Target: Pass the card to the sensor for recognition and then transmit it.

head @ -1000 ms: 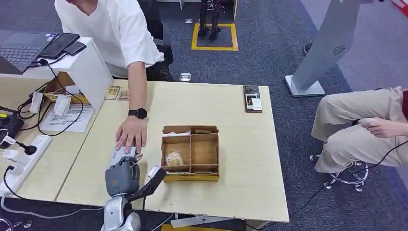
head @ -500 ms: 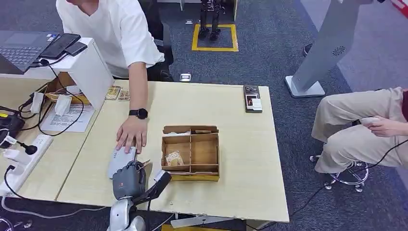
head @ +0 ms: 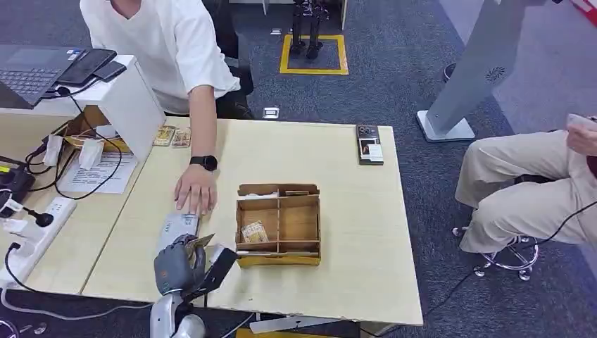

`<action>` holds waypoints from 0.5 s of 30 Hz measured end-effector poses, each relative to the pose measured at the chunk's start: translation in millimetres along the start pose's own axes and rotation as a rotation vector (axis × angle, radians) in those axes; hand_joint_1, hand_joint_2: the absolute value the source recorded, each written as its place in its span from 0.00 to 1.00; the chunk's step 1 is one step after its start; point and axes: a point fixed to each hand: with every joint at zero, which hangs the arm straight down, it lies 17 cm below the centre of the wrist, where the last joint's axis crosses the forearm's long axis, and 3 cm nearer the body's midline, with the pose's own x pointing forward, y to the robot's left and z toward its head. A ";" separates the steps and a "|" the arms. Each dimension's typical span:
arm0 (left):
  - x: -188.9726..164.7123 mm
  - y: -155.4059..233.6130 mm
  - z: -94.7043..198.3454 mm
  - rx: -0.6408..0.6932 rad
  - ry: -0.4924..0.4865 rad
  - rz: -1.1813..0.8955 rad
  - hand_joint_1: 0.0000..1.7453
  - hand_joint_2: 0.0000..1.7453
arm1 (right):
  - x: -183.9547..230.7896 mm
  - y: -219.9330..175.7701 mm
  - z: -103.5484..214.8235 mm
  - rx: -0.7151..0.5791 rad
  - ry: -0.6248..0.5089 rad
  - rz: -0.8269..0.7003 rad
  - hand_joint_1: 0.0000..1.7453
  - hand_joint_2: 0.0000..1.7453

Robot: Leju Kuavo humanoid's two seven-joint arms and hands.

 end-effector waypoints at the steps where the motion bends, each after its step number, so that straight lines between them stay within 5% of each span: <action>1: -0.3 11.3 -3.0 0.043 0.000 0.069 1.00 1.00 | 0.1 -0.8 -0.5 -0.002 -0.001 0.002 0.00 1.00; 5: -2.9 58.6 -14.1 0.240 0.029 0.353 1.00 1.00 | 2.0 -2.8 -2.0 -0.007 -0.010 0.006 0.00 1.00; 15: 45.2 98.8 -35.2 0.342 -0.055 0.562 1.00 1.00 | 5.2 -2.4 -0.9 -0.005 -0.032 0.011 0.00 1.00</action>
